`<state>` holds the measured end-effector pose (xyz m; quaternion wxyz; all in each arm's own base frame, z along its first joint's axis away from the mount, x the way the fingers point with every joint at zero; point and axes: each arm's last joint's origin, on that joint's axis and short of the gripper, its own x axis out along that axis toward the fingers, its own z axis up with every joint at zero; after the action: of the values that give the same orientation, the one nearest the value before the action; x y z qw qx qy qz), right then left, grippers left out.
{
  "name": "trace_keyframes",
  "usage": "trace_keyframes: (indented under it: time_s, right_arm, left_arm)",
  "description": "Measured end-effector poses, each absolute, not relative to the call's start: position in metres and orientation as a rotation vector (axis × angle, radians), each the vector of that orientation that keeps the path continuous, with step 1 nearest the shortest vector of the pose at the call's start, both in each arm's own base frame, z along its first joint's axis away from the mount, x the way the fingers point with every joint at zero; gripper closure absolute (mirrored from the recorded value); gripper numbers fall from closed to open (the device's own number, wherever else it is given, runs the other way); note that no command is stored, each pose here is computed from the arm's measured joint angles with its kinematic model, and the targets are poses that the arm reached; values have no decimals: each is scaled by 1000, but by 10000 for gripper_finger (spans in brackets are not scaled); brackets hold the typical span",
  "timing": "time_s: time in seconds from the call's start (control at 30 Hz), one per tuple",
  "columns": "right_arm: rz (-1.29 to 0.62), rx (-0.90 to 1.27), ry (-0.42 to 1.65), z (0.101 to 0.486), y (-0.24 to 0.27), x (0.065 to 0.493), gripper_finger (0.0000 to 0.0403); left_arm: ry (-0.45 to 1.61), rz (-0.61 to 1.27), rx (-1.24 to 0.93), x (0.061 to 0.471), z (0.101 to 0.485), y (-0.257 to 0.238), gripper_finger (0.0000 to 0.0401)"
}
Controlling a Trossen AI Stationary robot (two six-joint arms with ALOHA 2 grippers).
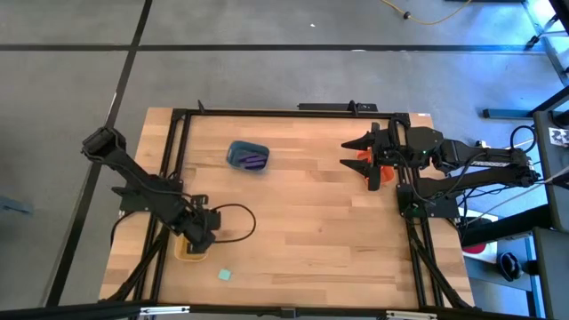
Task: Sort & place blocks by color
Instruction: Put the right blue block into the yellow bin
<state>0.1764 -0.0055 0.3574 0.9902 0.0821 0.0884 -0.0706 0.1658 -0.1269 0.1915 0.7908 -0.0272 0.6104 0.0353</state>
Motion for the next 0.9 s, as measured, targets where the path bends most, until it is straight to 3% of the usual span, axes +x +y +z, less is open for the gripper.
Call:
trace_keyframes:
  time_s: [0.2,0.57,0.9]
  right_arm:
    - [-141,164,177,357,-5,176,153]
    - [-142,164,177,357,-6,177,153]
    - [-142,164,177,357,-5,177,153]
  left_arm:
    - [1356,64,-62,158,173,-122,277]
    - [1412,12,-31,154,172,-121,277]
    - [1368,136,105,153,180,-116,277]
